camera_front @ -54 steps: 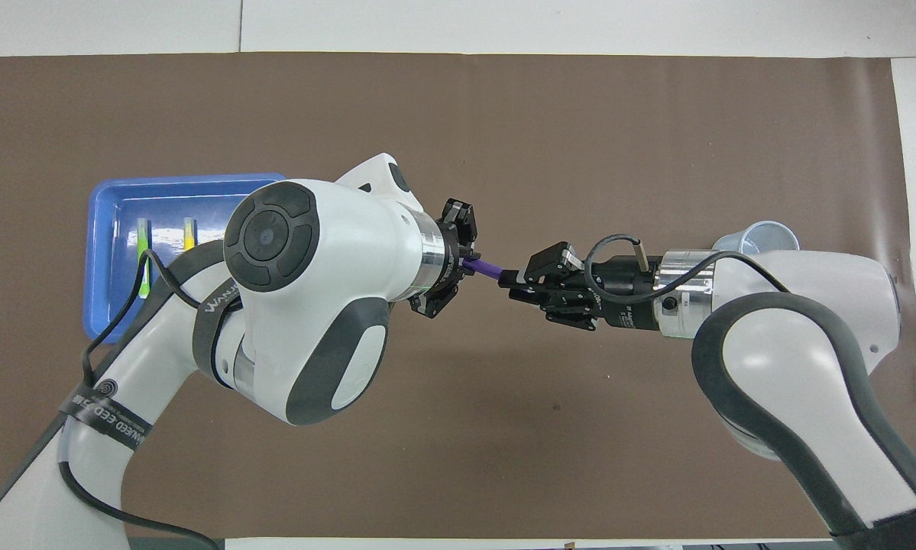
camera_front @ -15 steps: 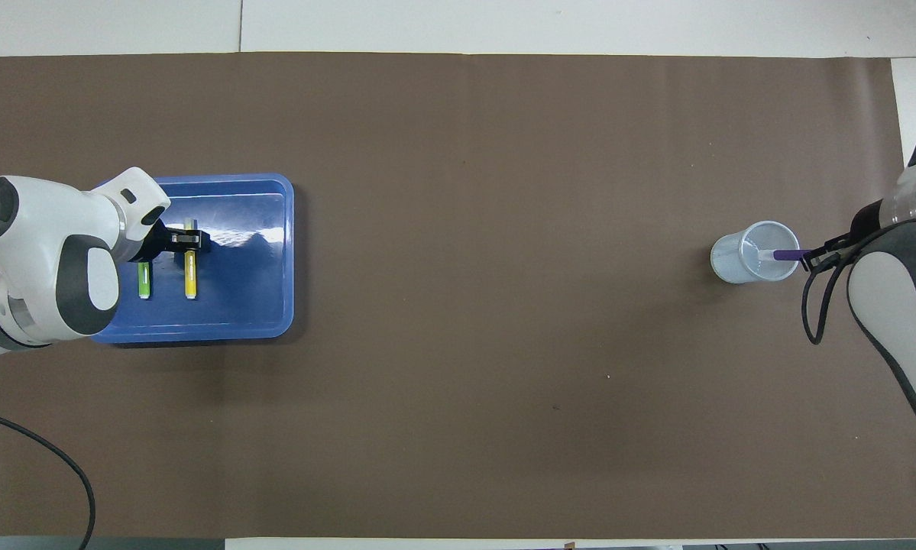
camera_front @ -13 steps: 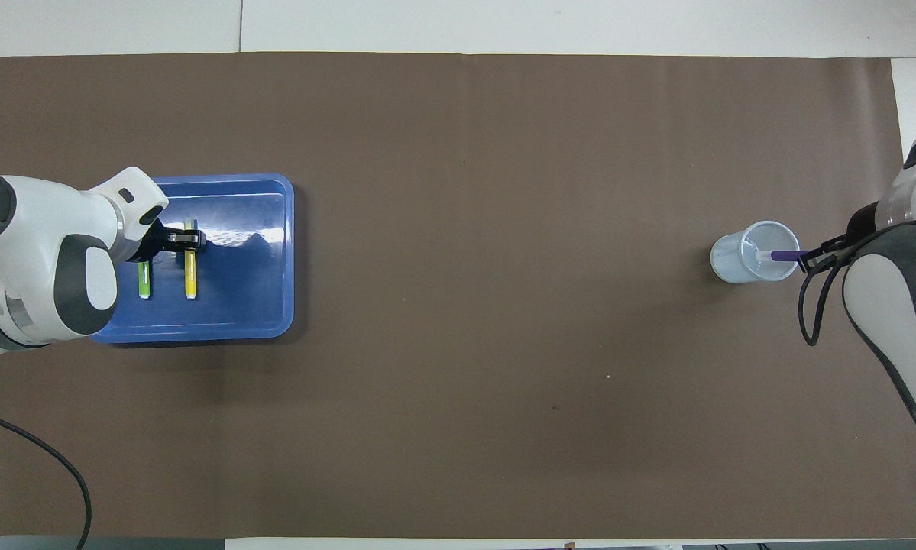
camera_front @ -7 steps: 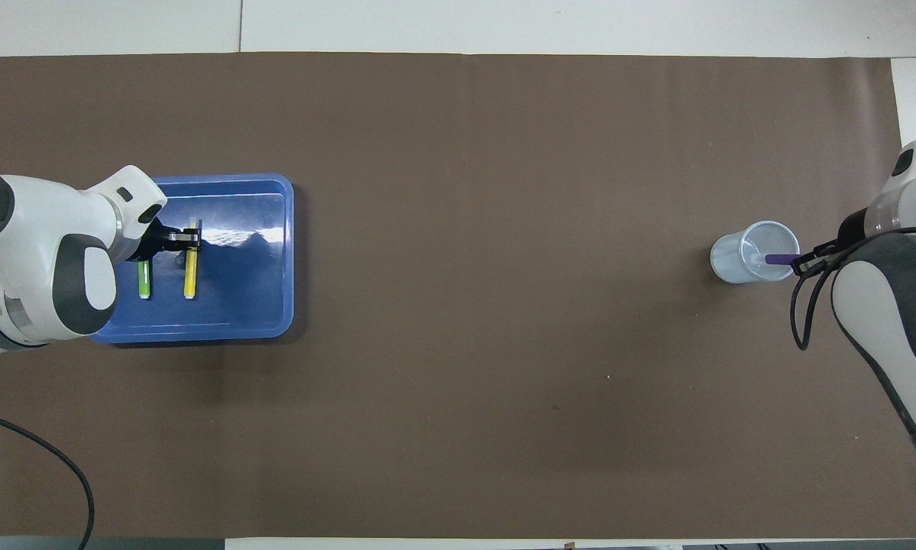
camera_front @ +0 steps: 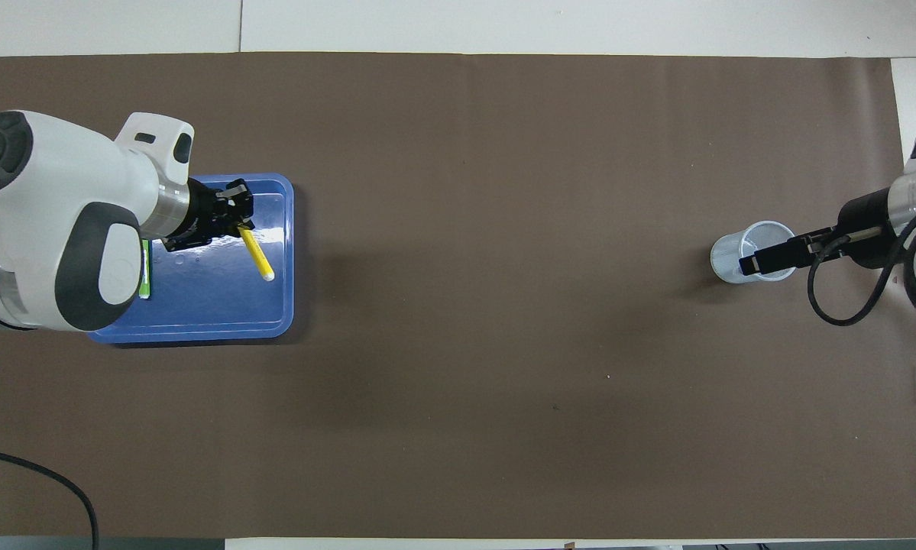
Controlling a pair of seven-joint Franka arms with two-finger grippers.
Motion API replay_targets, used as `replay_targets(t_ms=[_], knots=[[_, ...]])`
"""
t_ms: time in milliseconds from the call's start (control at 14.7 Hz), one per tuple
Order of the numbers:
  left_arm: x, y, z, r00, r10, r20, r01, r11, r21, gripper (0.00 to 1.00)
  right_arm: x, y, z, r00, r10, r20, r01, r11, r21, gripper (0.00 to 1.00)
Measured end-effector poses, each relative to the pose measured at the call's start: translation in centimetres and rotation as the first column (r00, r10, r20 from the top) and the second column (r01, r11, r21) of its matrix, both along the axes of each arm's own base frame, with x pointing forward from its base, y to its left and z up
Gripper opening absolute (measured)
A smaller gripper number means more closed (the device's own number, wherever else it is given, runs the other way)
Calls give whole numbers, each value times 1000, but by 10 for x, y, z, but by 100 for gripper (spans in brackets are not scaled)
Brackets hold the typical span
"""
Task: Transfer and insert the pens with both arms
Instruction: 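Grasp the yellow pen in the tray with the left gripper, then hand the yellow pen from the left gripper to the right gripper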
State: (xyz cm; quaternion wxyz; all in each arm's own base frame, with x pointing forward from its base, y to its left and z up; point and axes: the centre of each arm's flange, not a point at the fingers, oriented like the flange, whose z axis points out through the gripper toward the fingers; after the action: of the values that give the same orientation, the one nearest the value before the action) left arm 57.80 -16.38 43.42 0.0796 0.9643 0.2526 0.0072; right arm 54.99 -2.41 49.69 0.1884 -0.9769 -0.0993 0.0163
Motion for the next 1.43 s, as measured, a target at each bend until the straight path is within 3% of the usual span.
replay_targets(t_ms=[136,341,545,750,1023,1432], knots=[[-10,-41,4,994,110,-22,-110,994,-17,17,1,16,7,993,-109,-39,113,983,142,100],[-26,-91,7,972,220,-87,-229,968,-101,17,5,44,16,954,-255,-160,294,906,304,100],[-44,-140,15,944,310,-118,-327,927,-181,17,5,77,20,909,-319,-268,400,847,349,100],[-64,-196,25,883,450,-133,-469,843,-264,17,2,101,8,862,-388,-327,500,760,415,100],[-95,-256,34,820,546,-173,-569,745,-348,17,-10,118,-15,825,-442,-352,563,699,441,100],[-109,-286,49,754,617,-224,-642,622,-447,17,-21,122,-30,827,-437,-354,560,693,454,95]])
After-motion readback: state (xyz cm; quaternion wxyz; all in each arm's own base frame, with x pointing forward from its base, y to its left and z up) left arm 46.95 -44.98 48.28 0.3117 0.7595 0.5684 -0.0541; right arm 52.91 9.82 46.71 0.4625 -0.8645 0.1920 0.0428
